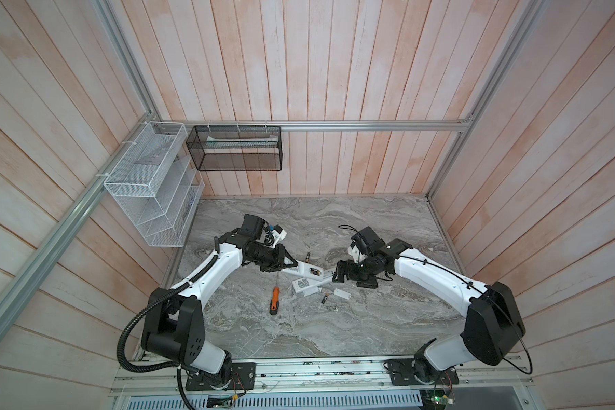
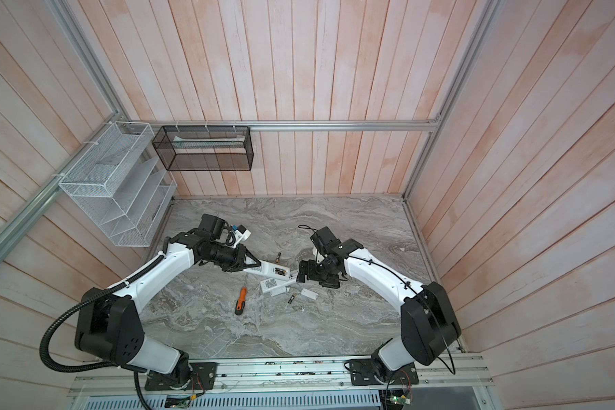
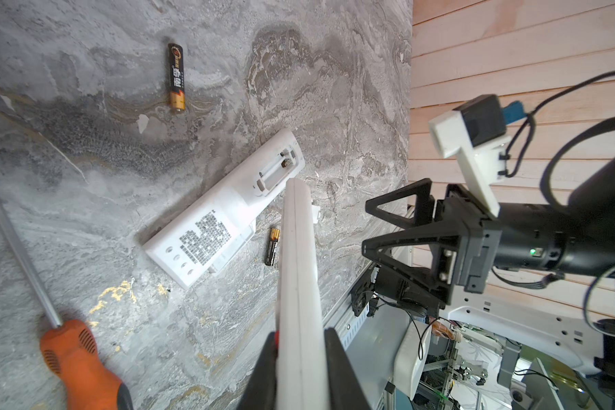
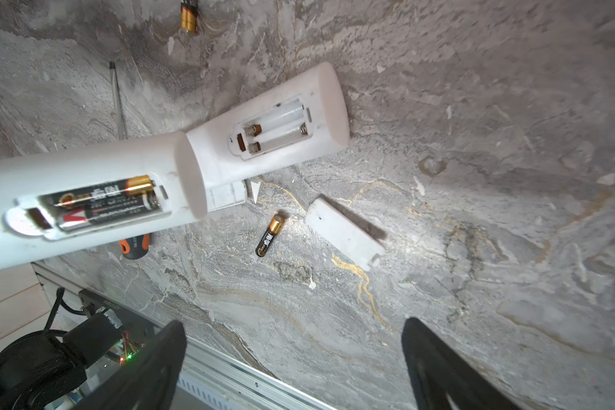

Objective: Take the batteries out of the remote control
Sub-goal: 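Lower the remote onto the table with the left gripper while the right gripper withdraws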

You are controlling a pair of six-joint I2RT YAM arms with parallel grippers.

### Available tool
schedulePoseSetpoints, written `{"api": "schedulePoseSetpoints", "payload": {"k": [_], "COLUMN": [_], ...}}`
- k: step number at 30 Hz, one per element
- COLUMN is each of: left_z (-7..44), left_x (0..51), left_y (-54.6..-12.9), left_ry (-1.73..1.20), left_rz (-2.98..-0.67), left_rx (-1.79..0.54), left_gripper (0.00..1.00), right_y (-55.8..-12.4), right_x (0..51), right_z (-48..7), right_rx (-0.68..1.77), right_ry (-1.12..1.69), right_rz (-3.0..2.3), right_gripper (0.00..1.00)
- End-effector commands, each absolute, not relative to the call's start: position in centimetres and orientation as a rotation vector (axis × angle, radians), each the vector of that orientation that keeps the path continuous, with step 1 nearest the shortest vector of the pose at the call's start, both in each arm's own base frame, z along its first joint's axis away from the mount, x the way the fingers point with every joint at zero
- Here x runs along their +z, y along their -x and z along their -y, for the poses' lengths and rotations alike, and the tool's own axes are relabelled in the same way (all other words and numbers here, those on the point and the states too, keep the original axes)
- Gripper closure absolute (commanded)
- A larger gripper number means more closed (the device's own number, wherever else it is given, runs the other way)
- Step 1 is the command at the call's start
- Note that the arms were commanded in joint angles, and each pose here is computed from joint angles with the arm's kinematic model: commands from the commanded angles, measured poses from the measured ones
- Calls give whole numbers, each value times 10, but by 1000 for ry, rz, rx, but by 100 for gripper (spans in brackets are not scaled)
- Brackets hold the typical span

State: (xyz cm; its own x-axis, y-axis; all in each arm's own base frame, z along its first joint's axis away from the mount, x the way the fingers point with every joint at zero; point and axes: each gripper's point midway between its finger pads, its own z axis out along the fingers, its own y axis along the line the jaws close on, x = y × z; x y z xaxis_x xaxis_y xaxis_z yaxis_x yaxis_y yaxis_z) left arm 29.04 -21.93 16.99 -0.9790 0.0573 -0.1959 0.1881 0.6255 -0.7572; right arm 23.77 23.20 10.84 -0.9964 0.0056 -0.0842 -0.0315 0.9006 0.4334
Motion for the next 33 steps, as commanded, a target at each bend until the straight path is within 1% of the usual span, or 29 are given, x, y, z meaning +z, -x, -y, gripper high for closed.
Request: {"api": "schedulePoseSetpoints", "payload": {"k": [1, 5, 8, 10, 15, 20, 26, 29, 33], "left_z": [219, 214, 208, 202, 194, 189, 175, 175, 170], "left_x": [177, 181, 181, 181, 182, 183, 188, 190, 185], "left_y": [-297, -296, -295, -295, -291, -285, -286, -283, -283], "left_ry": [-207, -177, -150, -123, -80, -45, 11, 9, 45], "left_rz": [-2655, -2632, -2625, -2617, -2581, -2555, -2527, -2515, -2514], "left_rx": [-1276, -1299, -1287, -1281, -1343, -1382, -1371, -1409, -1400], "left_gripper": [100, 100, 100, 100, 100, 100, 100, 100, 100], "right_y": [-231, -232, -240, -243, -246, -252, -251, -250, -250], "right_x": [106, 110, 130, 140, 152, 180, 172, 177, 180], "right_z": [-241, -249, -263, -268, -282, -299, -297, -302, -302], "right_rx": [815, 920, 1036, 1071, 1166, 1311, 1252, 1286, 1300], "right_ry": [17, 41, 122, 152, 218, 282, 288, 296, 279], "right_rz": [-2970, -2934, -2839, -2802, -2755, -2628, -2691, -2672, -2657], "right_gripper": [6, 7, 8, 8, 8, 8, 8, 8, 8]}}
